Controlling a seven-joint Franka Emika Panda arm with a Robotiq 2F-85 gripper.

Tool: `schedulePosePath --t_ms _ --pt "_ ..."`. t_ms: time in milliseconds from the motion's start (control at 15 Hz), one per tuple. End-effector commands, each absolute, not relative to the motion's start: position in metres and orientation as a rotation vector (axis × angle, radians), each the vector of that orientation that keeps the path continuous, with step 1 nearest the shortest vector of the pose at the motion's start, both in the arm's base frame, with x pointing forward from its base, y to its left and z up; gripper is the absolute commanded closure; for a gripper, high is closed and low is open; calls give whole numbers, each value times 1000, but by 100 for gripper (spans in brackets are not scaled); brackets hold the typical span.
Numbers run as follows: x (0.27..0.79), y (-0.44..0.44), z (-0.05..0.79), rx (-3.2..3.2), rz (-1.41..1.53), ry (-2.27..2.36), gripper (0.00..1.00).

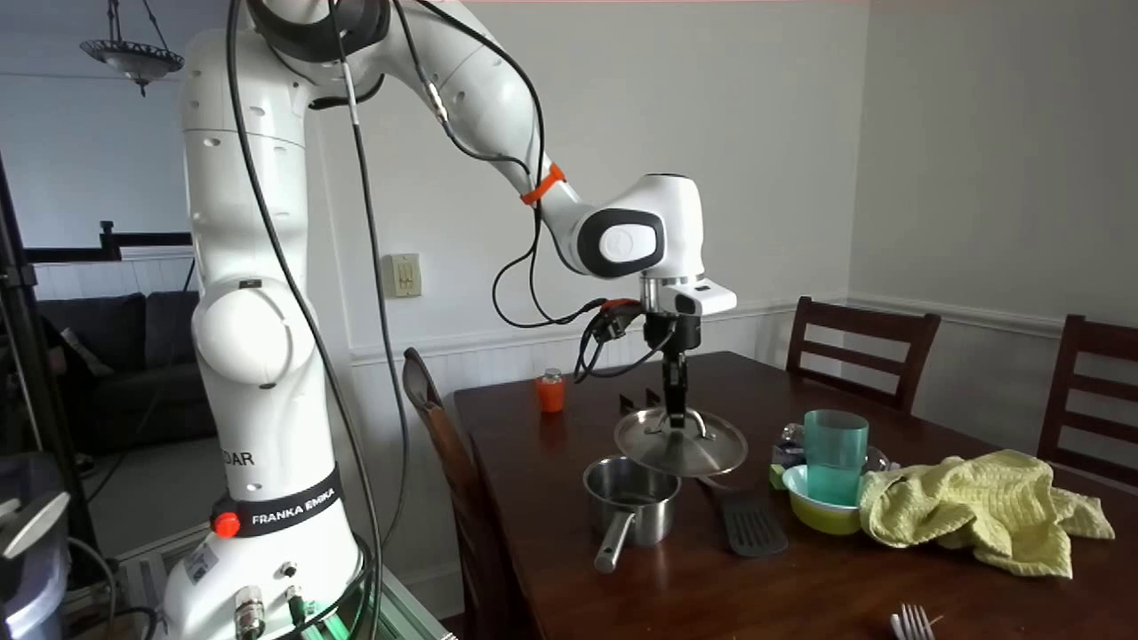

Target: Pick up the silver pot lid and put it on the silver pot

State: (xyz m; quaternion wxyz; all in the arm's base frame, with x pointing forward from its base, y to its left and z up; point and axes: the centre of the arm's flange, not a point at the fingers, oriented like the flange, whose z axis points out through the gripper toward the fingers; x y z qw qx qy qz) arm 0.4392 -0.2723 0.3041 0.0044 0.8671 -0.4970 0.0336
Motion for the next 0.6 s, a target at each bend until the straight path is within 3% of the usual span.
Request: schedulePosePath --t_ms 0,533 --pt "425 -231 304 2724 83 -1520 98" --pt "423 -198 266 2708 45 -1550 98"
